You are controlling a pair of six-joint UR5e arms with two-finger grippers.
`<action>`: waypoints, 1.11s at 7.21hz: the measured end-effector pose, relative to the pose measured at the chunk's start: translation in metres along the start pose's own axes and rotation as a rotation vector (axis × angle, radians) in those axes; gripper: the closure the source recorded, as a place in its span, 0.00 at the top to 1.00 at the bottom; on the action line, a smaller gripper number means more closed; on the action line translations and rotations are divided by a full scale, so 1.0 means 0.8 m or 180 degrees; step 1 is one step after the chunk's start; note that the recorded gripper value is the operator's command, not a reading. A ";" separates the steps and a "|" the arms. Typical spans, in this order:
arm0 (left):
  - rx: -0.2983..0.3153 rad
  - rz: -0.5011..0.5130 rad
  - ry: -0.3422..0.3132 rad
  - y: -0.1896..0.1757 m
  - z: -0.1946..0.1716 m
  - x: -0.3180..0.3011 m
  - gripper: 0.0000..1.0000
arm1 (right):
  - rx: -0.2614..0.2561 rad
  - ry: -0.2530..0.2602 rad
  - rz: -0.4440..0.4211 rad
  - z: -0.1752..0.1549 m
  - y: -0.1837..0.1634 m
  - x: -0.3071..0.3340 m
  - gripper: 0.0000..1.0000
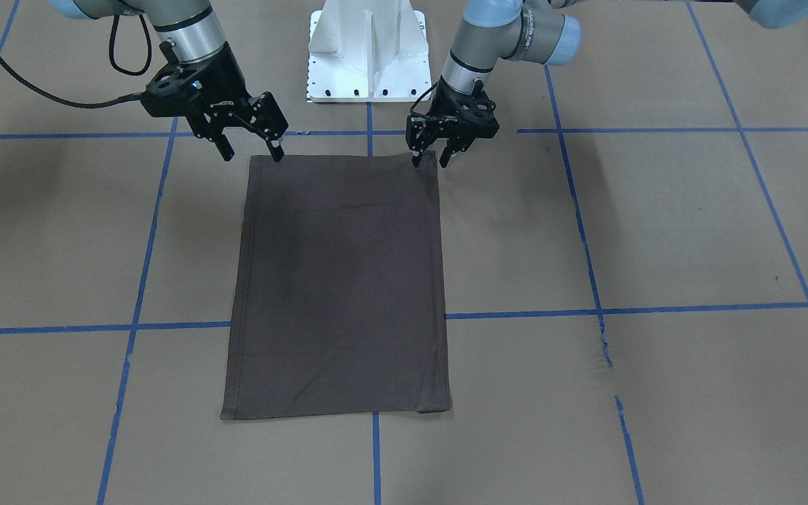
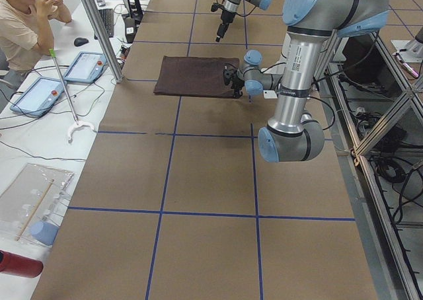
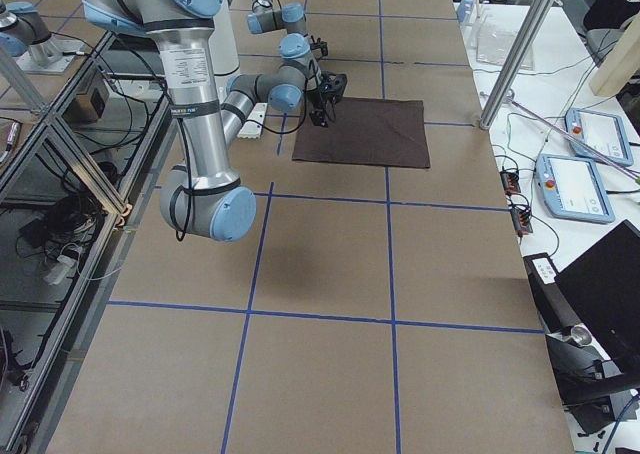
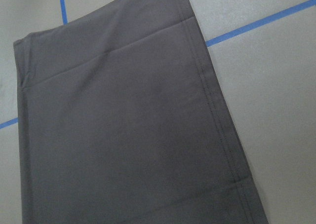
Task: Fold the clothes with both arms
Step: 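Lower the left gripper onto one near corner while the right approaches the other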
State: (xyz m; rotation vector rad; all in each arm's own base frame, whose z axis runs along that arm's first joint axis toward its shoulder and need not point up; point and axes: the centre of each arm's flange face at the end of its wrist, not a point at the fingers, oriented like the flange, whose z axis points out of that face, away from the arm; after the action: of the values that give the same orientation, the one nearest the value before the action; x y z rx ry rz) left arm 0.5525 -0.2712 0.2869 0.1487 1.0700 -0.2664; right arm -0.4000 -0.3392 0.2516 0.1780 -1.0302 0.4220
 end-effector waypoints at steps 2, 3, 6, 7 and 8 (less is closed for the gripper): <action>-0.0018 0.0009 -0.0004 0.004 0.001 0.000 0.63 | 0.0001 0.0007 0.0001 0.000 0.000 0.002 1.00; -0.0020 0.0009 0.0001 0.005 0.000 0.001 0.59 | 0.0002 0.0011 0.0001 0.001 0.000 0.002 1.00; -0.0038 0.0014 0.0005 0.010 0.000 0.002 0.58 | 0.0004 0.0013 0.0001 0.001 -0.001 0.003 1.00; -0.0044 0.0018 -0.0006 0.011 0.002 0.001 0.62 | 0.0004 0.0013 -0.0004 0.001 -0.001 0.003 1.00; -0.0050 0.0026 -0.0013 0.012 0.003 -0.001 0.65 | 0.0004 0.0013 -0.0006 0.001 -0.001 0.003 1.00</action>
State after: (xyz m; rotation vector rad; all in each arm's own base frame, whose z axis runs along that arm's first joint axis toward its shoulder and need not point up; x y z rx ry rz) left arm 0.5572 -0.2622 0.2886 0.1384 1.0670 -0.2508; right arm -0.3992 -0.3394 0.2536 0.1793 -1.0258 0.4212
